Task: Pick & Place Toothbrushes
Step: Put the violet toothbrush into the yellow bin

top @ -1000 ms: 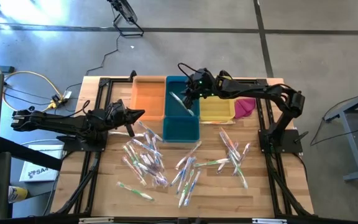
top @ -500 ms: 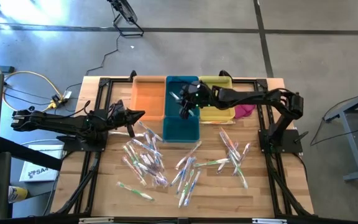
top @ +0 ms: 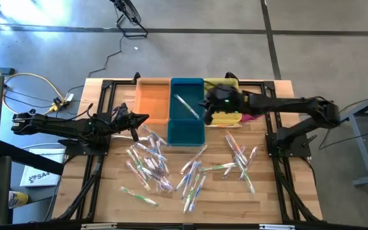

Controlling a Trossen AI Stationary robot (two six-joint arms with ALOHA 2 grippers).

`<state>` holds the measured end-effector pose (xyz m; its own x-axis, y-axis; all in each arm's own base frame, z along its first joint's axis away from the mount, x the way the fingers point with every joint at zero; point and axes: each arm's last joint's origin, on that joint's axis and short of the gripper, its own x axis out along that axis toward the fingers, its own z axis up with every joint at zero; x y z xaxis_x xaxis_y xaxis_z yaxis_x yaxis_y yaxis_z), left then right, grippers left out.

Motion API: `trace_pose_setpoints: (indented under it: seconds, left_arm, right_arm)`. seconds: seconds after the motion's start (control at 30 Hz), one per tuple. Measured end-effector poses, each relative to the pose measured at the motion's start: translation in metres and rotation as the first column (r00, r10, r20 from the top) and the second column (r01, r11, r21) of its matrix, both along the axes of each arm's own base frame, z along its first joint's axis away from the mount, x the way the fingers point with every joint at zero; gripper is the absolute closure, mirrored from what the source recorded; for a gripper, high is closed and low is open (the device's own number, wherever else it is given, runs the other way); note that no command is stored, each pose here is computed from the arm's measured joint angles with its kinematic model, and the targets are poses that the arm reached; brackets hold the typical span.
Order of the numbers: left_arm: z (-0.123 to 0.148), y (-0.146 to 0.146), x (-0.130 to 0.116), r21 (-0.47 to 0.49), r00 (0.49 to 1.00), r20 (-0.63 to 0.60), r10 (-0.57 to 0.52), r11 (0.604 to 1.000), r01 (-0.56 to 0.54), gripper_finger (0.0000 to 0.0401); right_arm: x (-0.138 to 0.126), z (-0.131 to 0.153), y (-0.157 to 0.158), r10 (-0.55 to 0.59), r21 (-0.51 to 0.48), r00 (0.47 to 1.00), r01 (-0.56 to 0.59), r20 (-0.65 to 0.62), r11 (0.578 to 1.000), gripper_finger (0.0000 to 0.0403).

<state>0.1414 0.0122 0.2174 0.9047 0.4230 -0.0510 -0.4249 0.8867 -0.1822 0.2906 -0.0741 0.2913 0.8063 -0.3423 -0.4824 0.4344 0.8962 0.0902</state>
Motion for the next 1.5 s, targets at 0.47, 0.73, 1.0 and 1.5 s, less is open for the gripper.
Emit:
trace_pose_setpoints:
  seconds: [0.47,0.73,1.0,1.5]
  left_arm:
    - [0.0,0.0,0.0,0.0,1.0,0.0,0.0,1.0,0.0,0.0401]
    - [0.0,0.0,0.0,0.0,1.0,0.001,0.0,1.0,0.0,0.0401]
    - [0.0,0.0,0.0,0.0,1.0,0.001,0.0,1.0,0.0,0.0401]
    - [0.0,0.0,0.0,0.0,1.0,-0.001,0.0,1.0,0.0,0.0401]
  right_arm:
    - [-0.085,-0.026,0.031,-0.031,0.002,0.962,0.032,0.273,0.999,0.0401]
    - [-0.11,-0.031,0.051,0.051,-0.006,0.942,-0.052,0.333,0.999,0.0401]
    - [-0.125,-0.035,0.073,0.227,-0.011,0.901,-0.24,0.37,0.971,0.0401]
    - [-0.124,-0.041,0.083,0.401,0.031,0.851,-0.436,0.34,0.899,0.0401]
